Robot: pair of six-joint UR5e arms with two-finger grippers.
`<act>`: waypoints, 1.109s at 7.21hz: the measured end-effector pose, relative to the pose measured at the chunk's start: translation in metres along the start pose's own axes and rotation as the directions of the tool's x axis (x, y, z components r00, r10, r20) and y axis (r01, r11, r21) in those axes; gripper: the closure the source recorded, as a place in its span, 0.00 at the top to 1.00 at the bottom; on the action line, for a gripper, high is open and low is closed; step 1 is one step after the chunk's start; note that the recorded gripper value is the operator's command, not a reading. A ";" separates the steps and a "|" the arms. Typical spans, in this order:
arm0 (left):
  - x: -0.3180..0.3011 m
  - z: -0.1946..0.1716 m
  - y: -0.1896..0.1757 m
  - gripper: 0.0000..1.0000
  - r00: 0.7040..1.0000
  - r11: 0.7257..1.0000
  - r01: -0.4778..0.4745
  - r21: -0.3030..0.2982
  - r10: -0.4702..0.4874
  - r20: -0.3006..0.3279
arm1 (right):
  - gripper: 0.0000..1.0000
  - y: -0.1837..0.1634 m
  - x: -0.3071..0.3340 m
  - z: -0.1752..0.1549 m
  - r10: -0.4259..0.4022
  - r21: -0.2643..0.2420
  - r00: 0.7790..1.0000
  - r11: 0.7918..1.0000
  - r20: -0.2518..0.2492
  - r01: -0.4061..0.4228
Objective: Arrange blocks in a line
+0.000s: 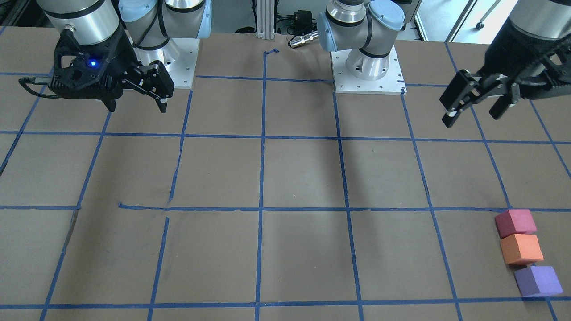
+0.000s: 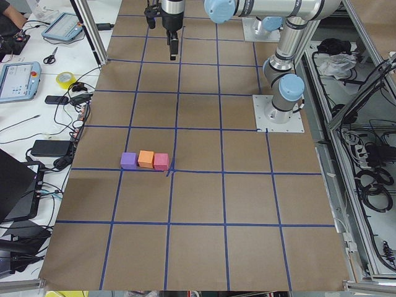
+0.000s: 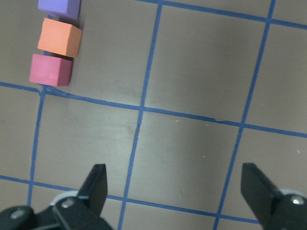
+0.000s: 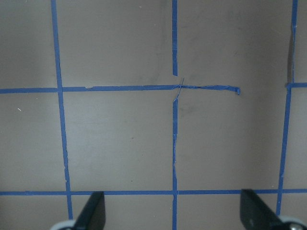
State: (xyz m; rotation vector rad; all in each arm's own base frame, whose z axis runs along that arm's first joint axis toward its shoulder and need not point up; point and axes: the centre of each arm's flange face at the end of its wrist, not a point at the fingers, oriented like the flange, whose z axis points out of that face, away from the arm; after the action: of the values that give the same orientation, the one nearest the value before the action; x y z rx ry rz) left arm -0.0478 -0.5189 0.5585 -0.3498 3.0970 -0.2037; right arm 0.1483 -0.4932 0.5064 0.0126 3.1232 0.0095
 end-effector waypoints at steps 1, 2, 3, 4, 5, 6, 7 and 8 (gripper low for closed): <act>0.028 0.000 0.020 1.00 1.000 1.000 0.020 -0.005 -0.020 -0.006 | 1.00 0.000 0.000 0.000 0.000 0.000 1.000 1.000 0.000 0.000; 0.049 0.005 0.040 1.00 1.000 0.999 0.029 -0.019 -0.029 -0.009 | 1.00 0.000 0.000 0.000 0.000 0.000 1.000 1.000 0.000 0.000; 0.060 0.008 0.055 1.00 1.000 0.999 0.024 -0.027 -0.024 -0.011 | 1.00 0.000 0.000 0.000 0.000 0.000 1.000 1.000 0.000 0.000; 0.064 0.007 0.064 1.00 1.000 1.000 0.016 -0.026 -0.016 -0.010 | 1.00 0.000 0.000 0.000 0.000 0.000 1.000 1.000 0.000 0.000; 0.064 0.007 0.070 1.00 1.000 1.000 0.011 -0.023 -0.011 0.001 | 1.00 0.000 0.000 0.000 0.000 0.001 1.000 1.000 0.000 0.000; 0.063 0.009 0.071 1.00 1.000 1.000 0.008 -0.023 -0.008 0.014 | 1.00 0.000 0.000 -0.001 0.000 0.001 1.000 1.000 0.000 0.000; 0.063 0.011 0.070 1.00 1.000 1.000 0.007 -0.027 -0.006 0.020 | 1.00 0.000 0.000 -0.001 0.000 0.001 1.000 1.000 0.000 0.000; 0.063 0.014 0.068 1.00 1.000 1.000 0.005 -0.030 -0.005 0.022 | 1.00 0.001 0.000 -0.001 0.000 0.002 1.000 1.000 0.000 0.000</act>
State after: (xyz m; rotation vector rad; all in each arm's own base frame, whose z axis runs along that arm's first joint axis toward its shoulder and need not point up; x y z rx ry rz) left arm -0.1241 -0.4688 0.5352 -0.3579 3.0808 -0.1523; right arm 0.1483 -0.4927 0.5072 0.0127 3.1231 0.0072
